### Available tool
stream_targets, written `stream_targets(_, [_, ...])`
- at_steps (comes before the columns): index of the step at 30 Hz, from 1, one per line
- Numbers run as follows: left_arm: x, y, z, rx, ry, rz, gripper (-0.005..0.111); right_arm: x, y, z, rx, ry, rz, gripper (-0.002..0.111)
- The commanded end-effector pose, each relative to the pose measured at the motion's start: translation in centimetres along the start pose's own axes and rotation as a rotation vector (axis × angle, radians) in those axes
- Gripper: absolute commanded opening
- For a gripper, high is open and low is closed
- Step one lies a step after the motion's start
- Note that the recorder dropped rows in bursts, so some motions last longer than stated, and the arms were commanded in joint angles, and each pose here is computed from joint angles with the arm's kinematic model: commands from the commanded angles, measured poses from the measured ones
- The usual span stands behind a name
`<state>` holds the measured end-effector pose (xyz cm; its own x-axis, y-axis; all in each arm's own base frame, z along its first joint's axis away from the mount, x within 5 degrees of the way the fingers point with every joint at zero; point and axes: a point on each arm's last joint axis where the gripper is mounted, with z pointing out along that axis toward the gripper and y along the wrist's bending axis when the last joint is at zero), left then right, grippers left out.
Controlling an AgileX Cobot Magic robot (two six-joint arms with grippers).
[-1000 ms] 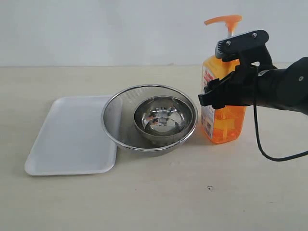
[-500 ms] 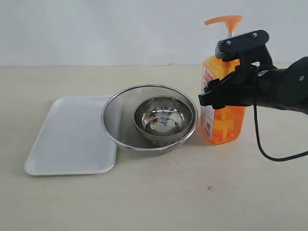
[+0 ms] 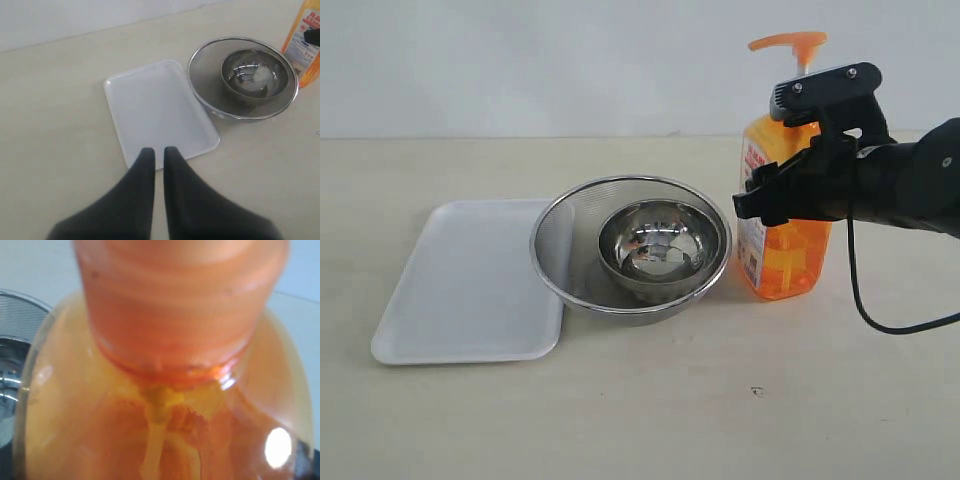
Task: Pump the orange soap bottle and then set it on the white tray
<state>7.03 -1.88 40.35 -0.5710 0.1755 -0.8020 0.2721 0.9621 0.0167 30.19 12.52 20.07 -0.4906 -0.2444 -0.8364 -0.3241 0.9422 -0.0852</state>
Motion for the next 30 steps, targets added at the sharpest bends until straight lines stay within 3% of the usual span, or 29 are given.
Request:
stream_targets(1, [1.4,0.5,-0.1,-0.004,-0.006,-0.047,0.005,0.2,0.1,-0.1,-0.008,0.011,-0.009,0.000])
stream_targets(5, [3.6,0.9,0.2,-0.005,0.003,-0.087,0.005,-0.3,0.0,-0.6,-0.003,-0.015,-0.010,0.000])
stream_targets(18, [7.4,1.3,1.1,0.012,0.036,-0.128,0.005,-1.3,-0.2,-1.7,-0.003,-0.057,-0.006,0.000])
stream_targets(30, [9.2,1.7,1.3,0.026,0.029,-0.150,0.005,-2.2,-0.3,-2.7,-0.002,-0.100,-0.023,0.000])
